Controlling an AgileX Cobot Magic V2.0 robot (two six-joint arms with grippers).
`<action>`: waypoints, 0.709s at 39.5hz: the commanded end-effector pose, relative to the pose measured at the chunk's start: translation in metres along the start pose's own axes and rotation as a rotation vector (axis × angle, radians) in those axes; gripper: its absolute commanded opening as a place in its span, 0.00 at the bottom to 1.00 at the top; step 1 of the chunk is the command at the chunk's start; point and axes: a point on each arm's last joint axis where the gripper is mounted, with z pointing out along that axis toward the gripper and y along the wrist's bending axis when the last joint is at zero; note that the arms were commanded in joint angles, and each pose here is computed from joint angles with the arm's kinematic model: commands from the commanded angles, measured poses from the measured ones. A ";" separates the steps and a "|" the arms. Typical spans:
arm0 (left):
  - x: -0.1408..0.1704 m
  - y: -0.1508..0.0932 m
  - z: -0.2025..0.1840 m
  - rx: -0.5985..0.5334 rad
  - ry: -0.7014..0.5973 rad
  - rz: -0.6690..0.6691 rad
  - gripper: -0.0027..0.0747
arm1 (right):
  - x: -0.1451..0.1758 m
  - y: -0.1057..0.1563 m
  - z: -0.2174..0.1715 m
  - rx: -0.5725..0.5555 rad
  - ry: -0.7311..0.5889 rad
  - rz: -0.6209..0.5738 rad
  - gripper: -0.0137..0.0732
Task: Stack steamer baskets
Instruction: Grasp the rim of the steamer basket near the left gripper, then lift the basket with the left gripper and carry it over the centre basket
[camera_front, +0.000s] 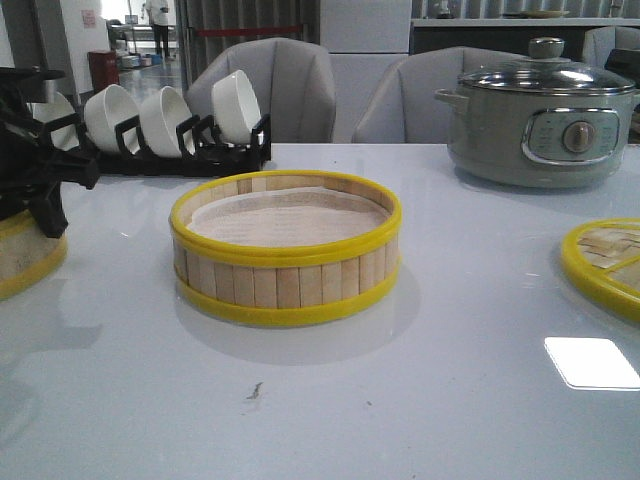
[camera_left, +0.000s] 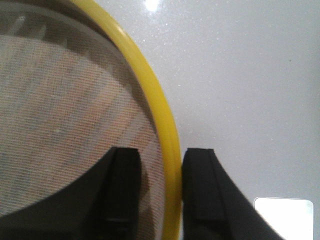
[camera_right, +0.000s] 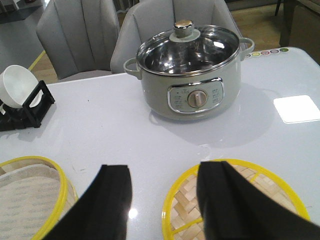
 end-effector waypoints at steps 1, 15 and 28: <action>-0.018 -0.003 -0.028 0.014 -0.118 -0.010 0.15 | -0.020 0.004 -0.004 -0.019 -0.125 -0.006 0.64; -0.043 -0.033 -0.099 0.081 -0.299 0.031 0.15 | -0.020 0.004 -0.004 -0.019 -0.125 -0.006 0.64; -0.053 -0.110 -0.159 0.213 -0.389 0.178 0.15 | -0.020 0.004 -0.004 -0.019 -0.125 -0.006 0.64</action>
